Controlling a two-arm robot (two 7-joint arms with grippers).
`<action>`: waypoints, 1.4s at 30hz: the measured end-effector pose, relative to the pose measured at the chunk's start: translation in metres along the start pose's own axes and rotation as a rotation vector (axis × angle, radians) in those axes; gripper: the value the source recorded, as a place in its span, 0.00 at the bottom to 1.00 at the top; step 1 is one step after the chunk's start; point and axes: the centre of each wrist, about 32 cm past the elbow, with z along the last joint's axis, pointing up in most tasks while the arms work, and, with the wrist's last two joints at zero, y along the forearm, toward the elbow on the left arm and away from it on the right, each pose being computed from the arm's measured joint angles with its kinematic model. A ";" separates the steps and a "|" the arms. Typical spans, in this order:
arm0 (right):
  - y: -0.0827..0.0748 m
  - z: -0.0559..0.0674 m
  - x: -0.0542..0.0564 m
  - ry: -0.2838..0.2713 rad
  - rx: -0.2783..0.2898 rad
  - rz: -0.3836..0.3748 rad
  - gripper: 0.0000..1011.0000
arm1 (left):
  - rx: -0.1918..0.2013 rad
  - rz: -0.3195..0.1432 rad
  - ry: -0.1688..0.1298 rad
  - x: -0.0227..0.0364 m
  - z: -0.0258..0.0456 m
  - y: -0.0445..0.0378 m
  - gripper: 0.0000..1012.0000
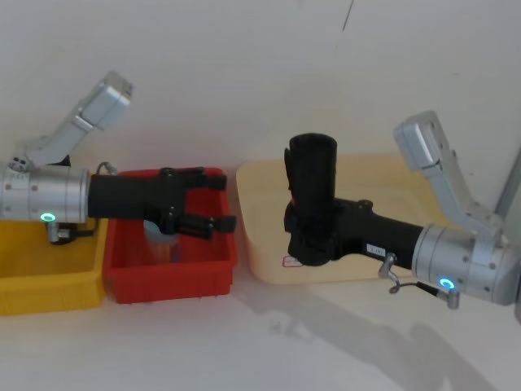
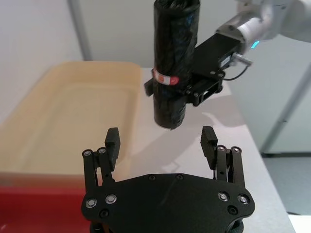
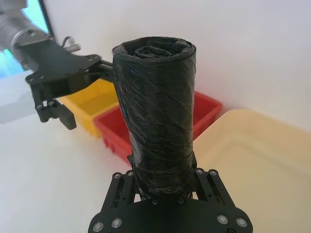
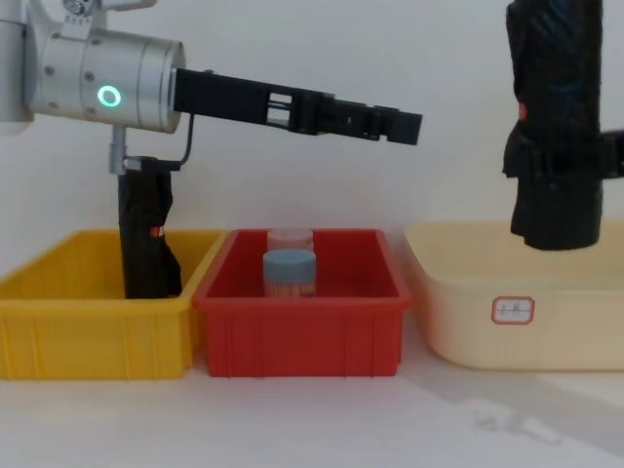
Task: Pick up the garbage bag with the one hand and transfer it to the other hand.
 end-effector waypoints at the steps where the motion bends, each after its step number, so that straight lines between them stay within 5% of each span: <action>1: 0.002 0.002 0.000 0.000 0.006 -0.012 0.50 | -0.002 0.023 0.000 -0.0022 -0.0009 0.0025 0.99; 20: 0.047 0.027 0.001 -0.010 0.078 -0.248 0.50 | -0.024 0.342 0.004 -0.0348 -0.0120 0.0299 0.99; 35: 0.092 0.037 0.011 -0.017 0.061 -0.390 0.50 | -0.040 0.582 0.015 -0.0599 -0.0236 0.0427 0.99; 42: 0.103 0.038 0.014 -0.021 0.053 -0.417 0.68 | -0.045 0.712 0.021 -0.0718 -0.0305 0.0469 0.99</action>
